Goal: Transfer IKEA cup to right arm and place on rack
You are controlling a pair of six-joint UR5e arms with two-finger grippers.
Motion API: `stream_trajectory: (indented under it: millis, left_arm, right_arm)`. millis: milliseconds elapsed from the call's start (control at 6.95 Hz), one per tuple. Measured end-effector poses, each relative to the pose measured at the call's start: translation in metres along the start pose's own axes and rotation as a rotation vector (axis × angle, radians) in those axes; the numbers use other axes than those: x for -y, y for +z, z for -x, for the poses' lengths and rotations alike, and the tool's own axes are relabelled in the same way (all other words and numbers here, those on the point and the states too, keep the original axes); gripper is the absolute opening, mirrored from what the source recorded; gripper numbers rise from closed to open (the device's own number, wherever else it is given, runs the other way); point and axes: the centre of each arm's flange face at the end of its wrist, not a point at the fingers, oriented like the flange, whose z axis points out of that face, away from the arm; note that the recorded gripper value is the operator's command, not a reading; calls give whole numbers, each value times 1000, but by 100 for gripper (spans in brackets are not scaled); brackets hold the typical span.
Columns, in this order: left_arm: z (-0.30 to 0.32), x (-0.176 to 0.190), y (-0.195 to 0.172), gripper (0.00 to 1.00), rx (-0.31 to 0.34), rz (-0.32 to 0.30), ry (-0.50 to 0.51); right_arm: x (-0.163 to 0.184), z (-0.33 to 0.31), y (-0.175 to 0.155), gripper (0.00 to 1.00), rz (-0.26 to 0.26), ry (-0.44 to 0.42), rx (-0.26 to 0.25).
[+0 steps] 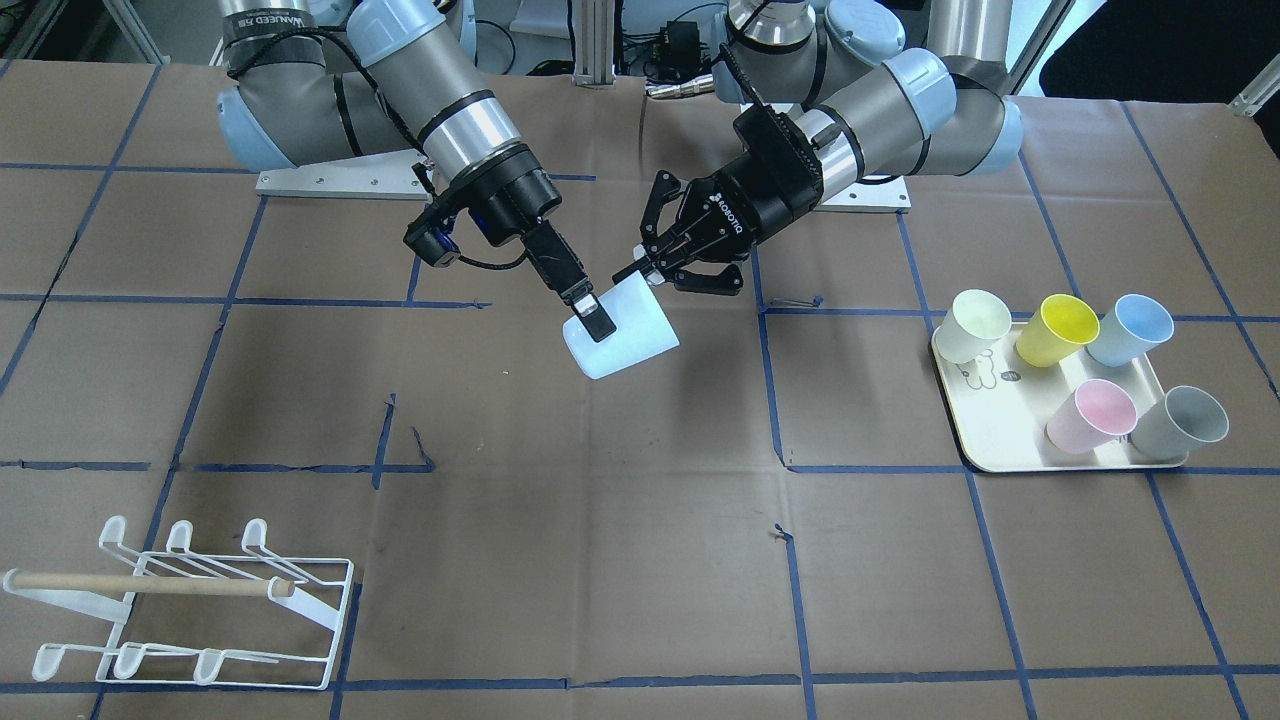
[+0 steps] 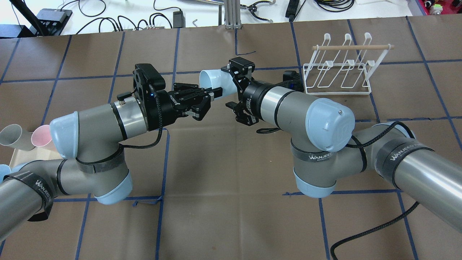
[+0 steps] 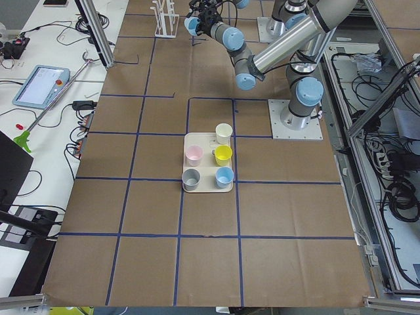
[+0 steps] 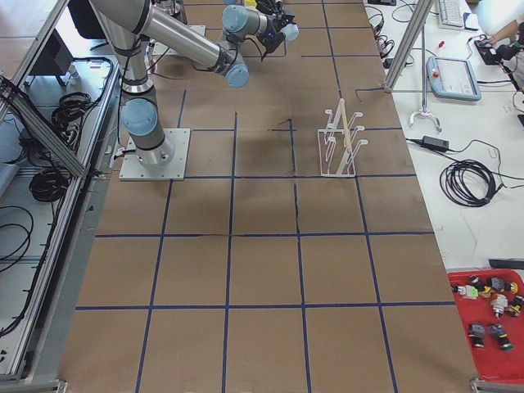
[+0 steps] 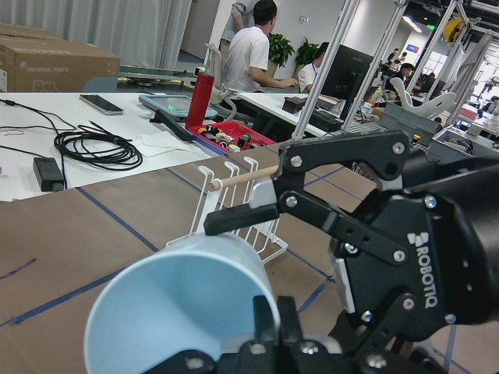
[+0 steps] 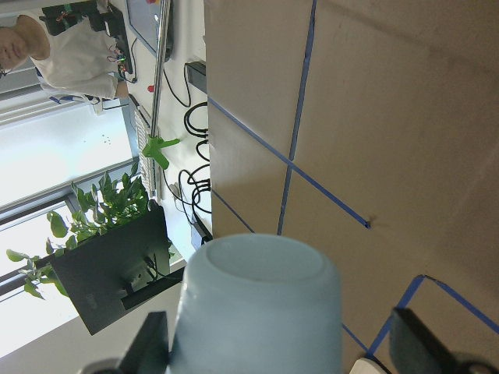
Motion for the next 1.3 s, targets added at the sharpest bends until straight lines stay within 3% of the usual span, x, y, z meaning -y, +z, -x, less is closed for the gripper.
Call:
stream_trajectory:
  millis: [1008, 1152, 1296]
  left_arm:
    - [0, 1, 0, 0, 1, -1, -1]
    - [0, 1, 0, 0, 1, -1, 0]
    - [0, 1, 0, 0, 1, -1, 0]
  right_arm:
    - [1, 13, 8, 98, 0, 8, -5]
    - [2, 12, 9, 93, -1, 9, -8]
    - [3, 10, 10, 81, -2, 11, -12]
